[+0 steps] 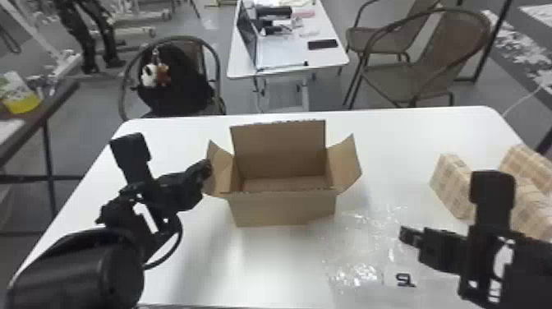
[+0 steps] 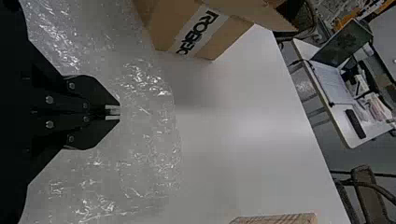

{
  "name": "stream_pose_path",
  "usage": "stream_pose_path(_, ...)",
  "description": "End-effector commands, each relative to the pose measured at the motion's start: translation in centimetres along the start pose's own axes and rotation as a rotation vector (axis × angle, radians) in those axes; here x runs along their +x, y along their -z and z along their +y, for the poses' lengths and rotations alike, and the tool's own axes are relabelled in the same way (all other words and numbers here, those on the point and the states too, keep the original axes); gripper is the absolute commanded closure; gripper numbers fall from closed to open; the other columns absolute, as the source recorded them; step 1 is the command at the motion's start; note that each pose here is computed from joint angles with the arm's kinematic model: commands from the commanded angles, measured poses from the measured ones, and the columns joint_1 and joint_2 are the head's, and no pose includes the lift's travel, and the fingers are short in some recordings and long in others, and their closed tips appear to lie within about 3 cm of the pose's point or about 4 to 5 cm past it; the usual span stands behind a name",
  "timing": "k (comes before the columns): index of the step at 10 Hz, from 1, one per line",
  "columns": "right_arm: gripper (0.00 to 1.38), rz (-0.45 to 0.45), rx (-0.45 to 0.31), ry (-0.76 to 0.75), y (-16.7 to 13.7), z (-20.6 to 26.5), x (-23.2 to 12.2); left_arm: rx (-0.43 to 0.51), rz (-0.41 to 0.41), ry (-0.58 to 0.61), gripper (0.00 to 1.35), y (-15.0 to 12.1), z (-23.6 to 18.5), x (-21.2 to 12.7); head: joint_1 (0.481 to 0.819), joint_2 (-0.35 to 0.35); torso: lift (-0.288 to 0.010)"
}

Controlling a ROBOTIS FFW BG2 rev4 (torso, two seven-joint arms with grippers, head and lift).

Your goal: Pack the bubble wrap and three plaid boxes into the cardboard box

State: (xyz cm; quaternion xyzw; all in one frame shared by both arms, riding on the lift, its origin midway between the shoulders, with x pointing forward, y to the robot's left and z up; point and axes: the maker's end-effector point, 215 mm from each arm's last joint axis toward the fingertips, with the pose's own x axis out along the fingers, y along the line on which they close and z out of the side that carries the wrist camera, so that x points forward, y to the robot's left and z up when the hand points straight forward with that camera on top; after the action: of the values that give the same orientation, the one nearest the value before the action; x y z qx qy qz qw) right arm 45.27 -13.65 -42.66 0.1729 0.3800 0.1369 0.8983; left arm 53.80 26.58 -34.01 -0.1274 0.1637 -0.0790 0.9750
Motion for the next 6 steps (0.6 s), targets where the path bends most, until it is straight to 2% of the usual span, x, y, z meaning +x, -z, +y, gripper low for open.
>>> stream_pose_path(1,1.17,0.056,0.049,-0.075,0.0,1.0,-0.9,-0.001,0.006,0.003,1.21,0.3,-0.2,0.2,0.695,0.144,-0.132)
stream_pose_path(2,1.17,0.059,0.085,-0.092,-1.6,1.3,-2.7,0.000,0.007,0.004,1.21,0.4,-0.3,0.2,0.695,0.146,-0.132)
stream_pose_path(3,1.17,0.038,0.113,-0.124,-4.6,1.6,-5.7,0.003,0.006,-0.001,1.21,0.4,-0.2,0.2,0.695,0.143,-0.132)
stream_pose_path(4,1.17,0.030,0.153,-0.206,-6.9,3.1,-8.6,0.009,0.007,-0.005,1.21,0.4,-0.2,0.3,0.695,0.128,-0.132)
stream_pose_path(6,1.17,0.059,0.218,-0.446,-8.8,8.5,-12.1,0.019,0.014,-0.009,1.21,0.4,-0.5,0.5,0.695,0.121,-0.132)
